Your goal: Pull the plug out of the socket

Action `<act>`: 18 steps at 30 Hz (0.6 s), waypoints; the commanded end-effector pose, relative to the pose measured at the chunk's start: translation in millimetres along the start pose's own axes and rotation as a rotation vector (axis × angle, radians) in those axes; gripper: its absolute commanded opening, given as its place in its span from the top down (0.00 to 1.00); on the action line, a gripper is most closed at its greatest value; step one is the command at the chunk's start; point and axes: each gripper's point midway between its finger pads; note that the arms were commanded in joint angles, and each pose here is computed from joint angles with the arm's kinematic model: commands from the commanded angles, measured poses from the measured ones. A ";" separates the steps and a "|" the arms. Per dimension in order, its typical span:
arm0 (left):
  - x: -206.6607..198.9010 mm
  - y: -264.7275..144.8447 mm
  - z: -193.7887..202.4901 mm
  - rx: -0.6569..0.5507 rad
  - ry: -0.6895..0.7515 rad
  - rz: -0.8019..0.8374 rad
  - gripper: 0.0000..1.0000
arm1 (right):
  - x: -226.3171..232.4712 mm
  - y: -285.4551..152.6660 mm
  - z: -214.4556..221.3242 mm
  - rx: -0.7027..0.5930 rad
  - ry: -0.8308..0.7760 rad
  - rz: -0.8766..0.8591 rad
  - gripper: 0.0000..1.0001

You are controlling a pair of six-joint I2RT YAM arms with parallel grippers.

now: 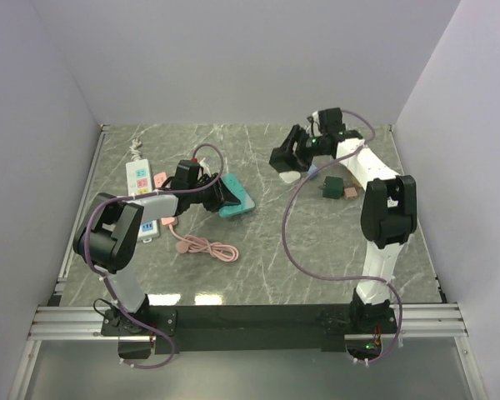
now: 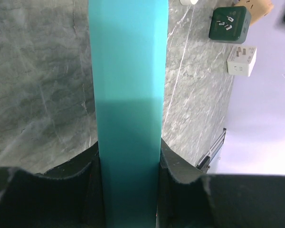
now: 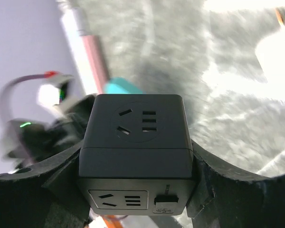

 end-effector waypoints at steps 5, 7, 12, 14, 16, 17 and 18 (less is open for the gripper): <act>13.9 -5.2 -2.3 -0.027 -0.004 -0.074 0.99 | -66.1 -1.4 -17.1 -0.278 0.090 0.206 1.00; 15.1 -5.5 -3.0 -0.028 -0.006 -0.081 0.99 | -93.1 -7.1 -28.0 -0.348 0.160 0.244 1.00; 23.1 -13.7 -11.5 -0.058 -0.028 -0.097 0.99 | -128.4 -9.8 -34.3 -0.394 0.247 0.276 1.00; 30.1 -21.0 -17.9 -0.079 -0.040 -0.122 0.99 | -138.3 -8.5 -36.2 -0.398 0.267 0.281 0.92; 43.0 -32.5 -32.5 -0.124 -0.067 -0.154 0.99 | -145.1 -8.4 -36.1 -0.408 0.282 0.284 0.81; 46.6 -39.3 -40.1 -0.149 -0.075 -0.168 0.99 | -147.1 -11.4 -41.3 -0.425 0.291 0.277 0.74; 55.9 -48.0 -50.1 -0.175 -0.096 -0.185 0.99 | -150.6 -11.6 -41.0 -0.424 0.303 0.281 0.57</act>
Point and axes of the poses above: each gripper's point midway between its finger pads, its own y axis out along the fingers, its own x axis along the line the jaws close on, z = x × y, and after that the axes turned 10 degrees about y, right-handed
